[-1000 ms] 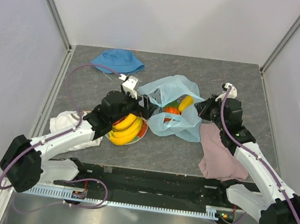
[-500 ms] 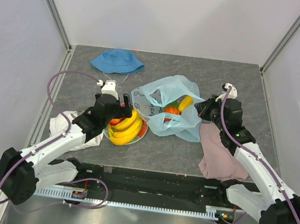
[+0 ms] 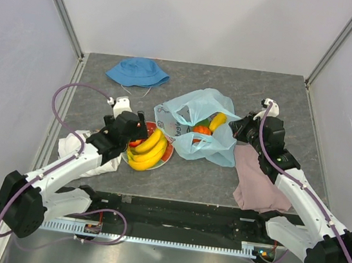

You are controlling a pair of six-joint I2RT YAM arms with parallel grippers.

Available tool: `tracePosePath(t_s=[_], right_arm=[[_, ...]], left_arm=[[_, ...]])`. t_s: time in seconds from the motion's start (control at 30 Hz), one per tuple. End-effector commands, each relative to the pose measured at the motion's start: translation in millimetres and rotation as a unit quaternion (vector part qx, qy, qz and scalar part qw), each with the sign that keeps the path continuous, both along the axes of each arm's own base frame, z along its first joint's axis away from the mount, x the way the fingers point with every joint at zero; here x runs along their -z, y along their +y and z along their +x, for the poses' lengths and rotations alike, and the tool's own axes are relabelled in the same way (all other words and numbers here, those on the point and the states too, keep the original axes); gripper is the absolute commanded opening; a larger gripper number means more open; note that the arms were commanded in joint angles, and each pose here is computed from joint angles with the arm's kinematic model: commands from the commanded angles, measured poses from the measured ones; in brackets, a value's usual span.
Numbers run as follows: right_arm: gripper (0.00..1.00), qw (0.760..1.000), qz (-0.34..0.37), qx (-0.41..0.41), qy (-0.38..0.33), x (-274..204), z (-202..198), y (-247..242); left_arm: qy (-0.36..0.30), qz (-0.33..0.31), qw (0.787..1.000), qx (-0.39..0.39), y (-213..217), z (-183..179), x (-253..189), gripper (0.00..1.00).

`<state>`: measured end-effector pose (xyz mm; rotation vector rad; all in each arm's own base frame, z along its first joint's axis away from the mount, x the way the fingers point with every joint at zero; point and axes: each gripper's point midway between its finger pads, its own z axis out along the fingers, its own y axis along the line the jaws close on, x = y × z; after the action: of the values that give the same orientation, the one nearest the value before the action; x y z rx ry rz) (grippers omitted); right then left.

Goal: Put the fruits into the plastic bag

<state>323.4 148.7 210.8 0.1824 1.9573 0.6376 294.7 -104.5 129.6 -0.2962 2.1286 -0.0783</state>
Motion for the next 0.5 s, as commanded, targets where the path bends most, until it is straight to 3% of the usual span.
tracePosePath(t_s=[0.0, 0.47], right_arm=[[0.00, 1.000, -0.002, 0.005, -0.016, -7, 2, -3], [0.00, 1.000, -0.004, 0.007, -0.019, -9, 1, -5]], left_arm=[[-0.009, -0.009, 0.999, -0.047, 11, 4, 0, 0.99], [0.022, -0.033, 0.998, -0.047, 8, 5, 38, 0.99]])
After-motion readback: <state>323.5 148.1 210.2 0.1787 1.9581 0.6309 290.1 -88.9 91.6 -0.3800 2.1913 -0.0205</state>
